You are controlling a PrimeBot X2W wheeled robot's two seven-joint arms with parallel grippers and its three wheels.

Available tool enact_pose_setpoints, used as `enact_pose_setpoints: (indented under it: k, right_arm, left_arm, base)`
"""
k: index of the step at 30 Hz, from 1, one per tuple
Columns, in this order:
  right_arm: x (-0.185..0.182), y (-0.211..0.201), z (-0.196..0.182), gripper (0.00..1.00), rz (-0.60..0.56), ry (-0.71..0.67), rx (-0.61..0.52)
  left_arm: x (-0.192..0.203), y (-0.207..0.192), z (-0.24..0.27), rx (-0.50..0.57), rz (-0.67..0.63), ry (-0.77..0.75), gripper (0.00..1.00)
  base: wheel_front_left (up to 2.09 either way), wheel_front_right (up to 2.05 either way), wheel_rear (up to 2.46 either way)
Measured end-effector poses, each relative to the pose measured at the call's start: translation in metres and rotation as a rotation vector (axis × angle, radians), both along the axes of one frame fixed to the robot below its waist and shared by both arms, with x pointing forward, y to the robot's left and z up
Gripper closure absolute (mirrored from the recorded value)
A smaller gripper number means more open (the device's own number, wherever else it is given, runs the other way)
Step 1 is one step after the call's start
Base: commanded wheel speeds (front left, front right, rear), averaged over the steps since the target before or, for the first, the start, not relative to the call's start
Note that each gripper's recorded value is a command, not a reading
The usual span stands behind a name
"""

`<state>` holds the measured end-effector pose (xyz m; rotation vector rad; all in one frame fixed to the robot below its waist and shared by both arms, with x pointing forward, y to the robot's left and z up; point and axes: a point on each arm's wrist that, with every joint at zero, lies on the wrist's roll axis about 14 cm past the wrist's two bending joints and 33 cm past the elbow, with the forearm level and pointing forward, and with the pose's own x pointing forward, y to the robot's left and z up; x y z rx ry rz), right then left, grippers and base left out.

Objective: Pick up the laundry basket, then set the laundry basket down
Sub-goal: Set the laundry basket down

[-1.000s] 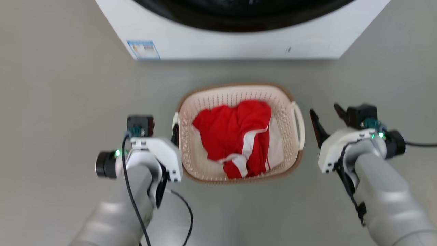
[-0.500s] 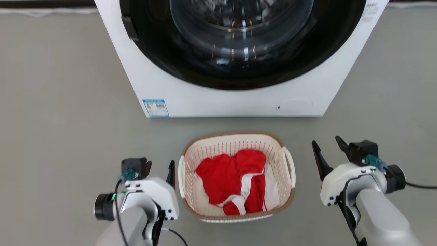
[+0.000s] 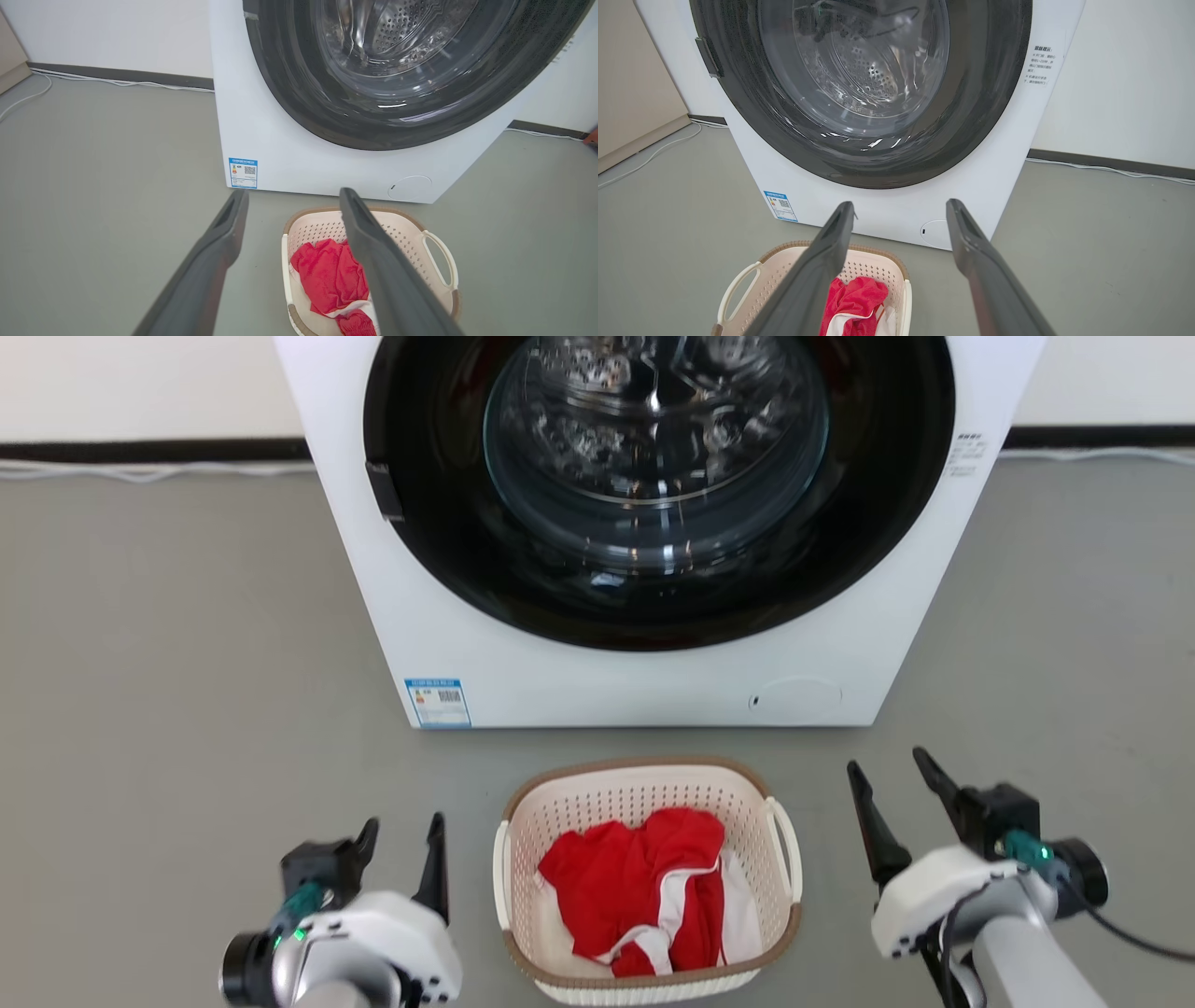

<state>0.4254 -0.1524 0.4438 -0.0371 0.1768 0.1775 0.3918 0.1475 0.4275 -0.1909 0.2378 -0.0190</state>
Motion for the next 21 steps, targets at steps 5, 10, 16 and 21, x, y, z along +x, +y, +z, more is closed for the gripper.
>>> enact_pose_setpoints:
  k: [5, 10, 16, 21]
  right_arm:
    - [-0.021, -0.003, 0.011, 0.0, -0.015, -0.049, 0.014]
    - [-0.043, -0.014, 0.012, 0.0, -0.054, -0.067, 0.028]
    - [-0.058, -0.022, 0.019, 0.0, -0.086, -0.097, 0.042]
    - [-0.067, -0.029, 0.028, 0.0, -0.114, -0.131, 0.048]
  left_arm:
    - [-0.016, 0.013, 0.013, -0.009, 0.044, -0.057, 0.0]
    - [-0.028, 0.018, 0.024, -0.029, 0.064, -0.104, 0.0]
    - [-0.043, 0.024, 0.02, -0.04, 0.092, -0.103, 0.0]
    - [-0.048, 0.029, 0.023, -0.036, 0.1, -0.12, 0.0]
  base:
    - [0.0, 0.0, 0.0]
    - [0.0, 0.0, 0.0]
    - [0.0, 0.0, 0.0]
    - [0.0, 0.0, 0.0]
